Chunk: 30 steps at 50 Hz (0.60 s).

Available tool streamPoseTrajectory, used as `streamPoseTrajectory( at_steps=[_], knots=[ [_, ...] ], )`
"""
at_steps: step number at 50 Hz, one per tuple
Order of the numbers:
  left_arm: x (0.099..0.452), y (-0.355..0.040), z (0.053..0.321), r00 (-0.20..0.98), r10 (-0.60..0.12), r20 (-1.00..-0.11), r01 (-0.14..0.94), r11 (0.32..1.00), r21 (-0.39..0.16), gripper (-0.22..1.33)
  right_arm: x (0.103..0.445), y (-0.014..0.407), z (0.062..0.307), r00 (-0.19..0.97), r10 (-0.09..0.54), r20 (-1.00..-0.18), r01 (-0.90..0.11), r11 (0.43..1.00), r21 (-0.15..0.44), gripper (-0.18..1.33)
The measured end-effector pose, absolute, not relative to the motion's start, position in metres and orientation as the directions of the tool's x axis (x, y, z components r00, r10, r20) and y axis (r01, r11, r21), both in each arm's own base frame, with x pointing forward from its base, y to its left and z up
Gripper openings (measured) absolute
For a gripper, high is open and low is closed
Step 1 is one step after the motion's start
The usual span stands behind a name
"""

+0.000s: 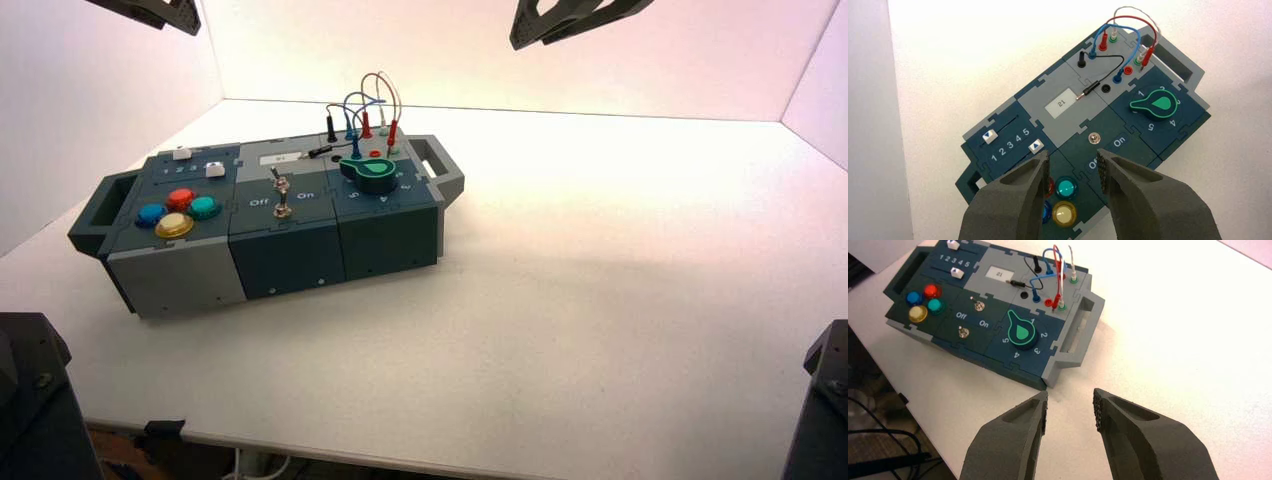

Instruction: Insert the red wire.

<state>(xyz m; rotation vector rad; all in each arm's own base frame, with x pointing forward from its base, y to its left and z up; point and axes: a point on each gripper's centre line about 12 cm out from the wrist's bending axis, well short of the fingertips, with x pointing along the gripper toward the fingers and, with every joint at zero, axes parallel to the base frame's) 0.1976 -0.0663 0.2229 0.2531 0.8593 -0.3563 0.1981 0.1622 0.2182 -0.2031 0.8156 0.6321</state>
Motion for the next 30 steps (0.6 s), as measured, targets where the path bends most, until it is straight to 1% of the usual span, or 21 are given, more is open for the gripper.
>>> streamPoseTrajectory(
  at_steps=[30],
  knots=[
    [0.1977, -0.0667, 0.2232, 0.602, -0.205, -0.772, 0.405, 0.911, 0.074, 1.01, 0.1978, 0.1631, 0.2182, 0.511, 0.45, -0.733, -0.595, 0.8, 0.076, 0.97]
  ],
)
